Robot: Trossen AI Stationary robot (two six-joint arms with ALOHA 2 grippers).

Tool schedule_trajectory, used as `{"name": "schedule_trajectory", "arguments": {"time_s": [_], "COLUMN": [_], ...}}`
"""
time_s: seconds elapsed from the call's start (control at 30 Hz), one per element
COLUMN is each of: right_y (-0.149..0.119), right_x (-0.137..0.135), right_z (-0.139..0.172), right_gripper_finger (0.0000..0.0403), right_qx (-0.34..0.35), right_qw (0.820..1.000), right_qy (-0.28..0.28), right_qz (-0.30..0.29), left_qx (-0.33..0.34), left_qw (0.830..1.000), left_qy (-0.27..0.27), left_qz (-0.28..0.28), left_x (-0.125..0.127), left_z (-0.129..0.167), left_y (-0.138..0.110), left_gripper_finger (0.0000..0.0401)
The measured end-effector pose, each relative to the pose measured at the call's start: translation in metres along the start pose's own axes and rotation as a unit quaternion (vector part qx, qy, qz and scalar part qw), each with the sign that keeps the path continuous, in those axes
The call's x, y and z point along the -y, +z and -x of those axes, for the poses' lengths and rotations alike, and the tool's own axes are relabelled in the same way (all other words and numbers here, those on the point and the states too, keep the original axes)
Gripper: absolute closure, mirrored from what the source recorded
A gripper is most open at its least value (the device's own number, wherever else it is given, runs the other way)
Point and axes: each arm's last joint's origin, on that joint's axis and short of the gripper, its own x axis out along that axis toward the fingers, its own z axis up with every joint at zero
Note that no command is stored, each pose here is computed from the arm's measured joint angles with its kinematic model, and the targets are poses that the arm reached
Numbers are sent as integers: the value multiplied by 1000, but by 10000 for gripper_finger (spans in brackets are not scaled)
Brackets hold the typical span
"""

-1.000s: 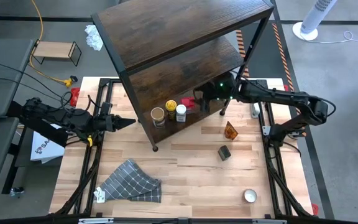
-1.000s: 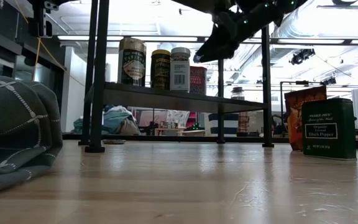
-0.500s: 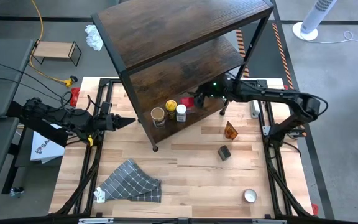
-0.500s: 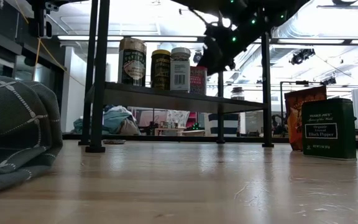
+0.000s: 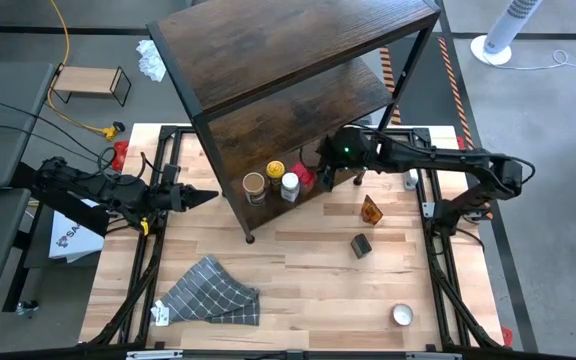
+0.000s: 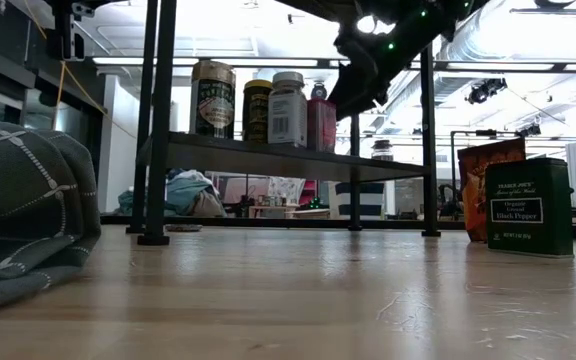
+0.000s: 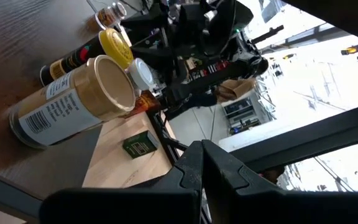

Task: Shelf spices
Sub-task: Remove the red seasoning can from the shelf

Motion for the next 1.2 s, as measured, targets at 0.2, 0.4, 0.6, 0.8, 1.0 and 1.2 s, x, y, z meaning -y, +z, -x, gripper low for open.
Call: {"name": "schedule_trajectory", "arguments": {"time_s": [0.2, 0.4, 0.6, 0.8, 1.0, 1.2], "right_y": [12, 18, 4, -6, -8, 8], "right_x": [0, -32, -86, -103, -113, -118], "right_z": [33, 59, 47, 23, 16, 20], "right_gripper_finger": [140, 140, 140, 140, 140, 140], "right_qx": [57, 99, 85, 77, 78, 139], "right_qw": [997, 991, 990, 982, 981, 979], "right_qy": [-42, -1, -55, -92, -65, -3], "right_qz": [-33, -91, -93, -146, -163, -146], "left_qx": [-1, -17, -20, -32, -49, -50], "left_qw": [1000, 1000, 999, 999, 998, 998], "left_qy": [-1, -8, -10, -16, -24, -25], "left_qz": [-15, -20, -24, -20, -19, -19], "left_x": [0, 0, 1, 1, 1, 1], "left_z": [0, 0, 0, 1, 1, 1], "left_y": [0, -1, -1, -1, -2, -2], "left_gripper_finger": [401, 401, 401, 401, 401, 401]}}
